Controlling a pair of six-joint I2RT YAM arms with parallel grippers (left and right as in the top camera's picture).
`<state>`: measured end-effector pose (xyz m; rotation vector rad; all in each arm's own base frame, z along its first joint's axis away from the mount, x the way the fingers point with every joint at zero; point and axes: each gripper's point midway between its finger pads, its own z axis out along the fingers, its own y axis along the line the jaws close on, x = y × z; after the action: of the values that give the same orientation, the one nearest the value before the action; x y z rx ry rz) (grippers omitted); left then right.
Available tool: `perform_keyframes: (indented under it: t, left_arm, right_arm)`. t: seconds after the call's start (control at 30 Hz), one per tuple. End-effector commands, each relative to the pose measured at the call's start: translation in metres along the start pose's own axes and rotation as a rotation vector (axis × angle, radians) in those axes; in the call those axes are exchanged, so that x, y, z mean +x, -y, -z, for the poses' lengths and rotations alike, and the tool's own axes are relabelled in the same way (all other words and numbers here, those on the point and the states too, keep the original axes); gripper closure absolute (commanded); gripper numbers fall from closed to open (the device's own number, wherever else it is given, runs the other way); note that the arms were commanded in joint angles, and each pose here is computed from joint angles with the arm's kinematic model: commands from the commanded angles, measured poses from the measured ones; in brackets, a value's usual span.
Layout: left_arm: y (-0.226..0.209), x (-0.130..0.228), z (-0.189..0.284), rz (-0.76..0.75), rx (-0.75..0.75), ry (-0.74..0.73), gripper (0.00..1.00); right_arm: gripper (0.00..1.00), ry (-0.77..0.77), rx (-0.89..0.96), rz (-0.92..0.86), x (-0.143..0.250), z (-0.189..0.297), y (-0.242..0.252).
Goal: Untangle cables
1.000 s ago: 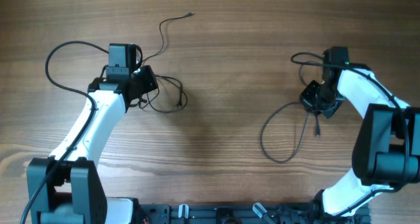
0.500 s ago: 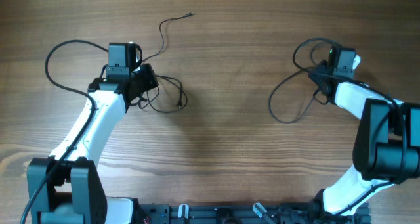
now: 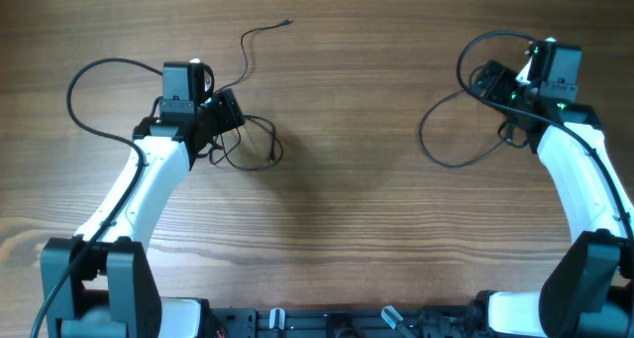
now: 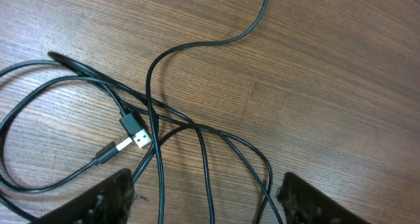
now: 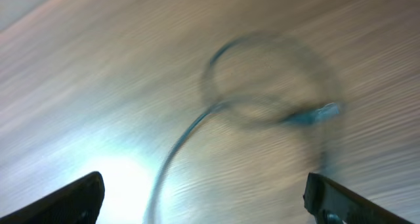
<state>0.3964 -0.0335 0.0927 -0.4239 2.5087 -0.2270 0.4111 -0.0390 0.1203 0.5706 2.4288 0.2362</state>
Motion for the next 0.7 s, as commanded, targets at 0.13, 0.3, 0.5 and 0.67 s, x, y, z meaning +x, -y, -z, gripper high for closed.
perform_keyframes:
  t: [0.13,0.3,0.5,0.67]
  left_arm:
    - [0.001,0.005,-0.003,-0.006,0.005,-0.013,0.00]
    - [0.001,0.005,-0.003,-0.006,0.005,-0.014,0.00]
    - [0.001,0.005,-0.003,-0.006,0.005,-0.014,0.00]
    - [0.001,0.005,-0.003,-0.006,0.005,-0.014,0.00]
  right_arm:
    - [0.00,-0.349,-0.380,-0.071,0.079,0.019,-0.080]
    - [0.00,-0.439,-0.381,0.007,0.124,0.017,-0.102]
    - [0.00,-0.446,-0.454,0.079,0.143,0.023,-0.145]
    - [0.00,-0.471,-0.500,0.091,0.163,0.031,-0.178]
